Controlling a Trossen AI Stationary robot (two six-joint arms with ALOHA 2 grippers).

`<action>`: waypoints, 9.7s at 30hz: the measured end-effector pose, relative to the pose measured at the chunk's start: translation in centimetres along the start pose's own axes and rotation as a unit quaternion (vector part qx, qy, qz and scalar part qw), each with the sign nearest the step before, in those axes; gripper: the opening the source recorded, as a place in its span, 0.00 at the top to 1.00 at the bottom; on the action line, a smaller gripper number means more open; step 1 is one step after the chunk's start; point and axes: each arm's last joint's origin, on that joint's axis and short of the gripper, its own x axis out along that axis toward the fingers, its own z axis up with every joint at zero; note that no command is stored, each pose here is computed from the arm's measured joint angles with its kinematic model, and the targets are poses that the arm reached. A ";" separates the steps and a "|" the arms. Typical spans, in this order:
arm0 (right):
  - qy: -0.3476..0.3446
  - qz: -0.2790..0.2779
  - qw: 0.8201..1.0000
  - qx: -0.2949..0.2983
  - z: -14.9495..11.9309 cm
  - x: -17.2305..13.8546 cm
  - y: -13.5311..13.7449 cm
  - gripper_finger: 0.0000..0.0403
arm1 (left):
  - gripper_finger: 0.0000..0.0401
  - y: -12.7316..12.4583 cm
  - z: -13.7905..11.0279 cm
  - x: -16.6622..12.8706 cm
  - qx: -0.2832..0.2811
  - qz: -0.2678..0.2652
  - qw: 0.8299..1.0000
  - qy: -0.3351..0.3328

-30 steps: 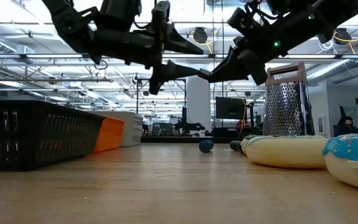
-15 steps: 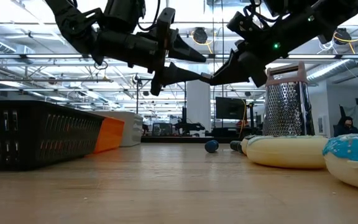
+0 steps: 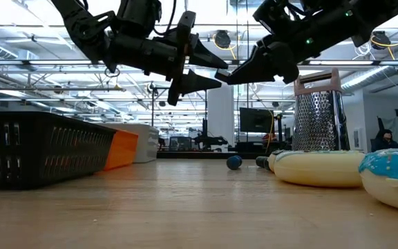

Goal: Pick & Place Food Item
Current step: Put the green food coloring bottle into the orange bin, then put the black food coloring bottle into the orange bin

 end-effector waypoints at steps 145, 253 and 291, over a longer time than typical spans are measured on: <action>0.271 0.044 0.944 0.184 -7.2 -1.4 2.8 0.84 | 0.47 -0.3 -8.8 -17.6 0.075 0.081 0.994 0.009; 0.054 -0.032 0.994 0.084 1.3 -2.1 -0.9 0.69 | 0.86 -1.0 -6.3 -16.6 0.054 0.063 0.996 0.040; 0.073 -0.033 0.991 0.105 0.8 -2.1 -1.0 0.72 | 0.63 1.2 -9.9 -18.3 -0.082 0.116 0.988 0.055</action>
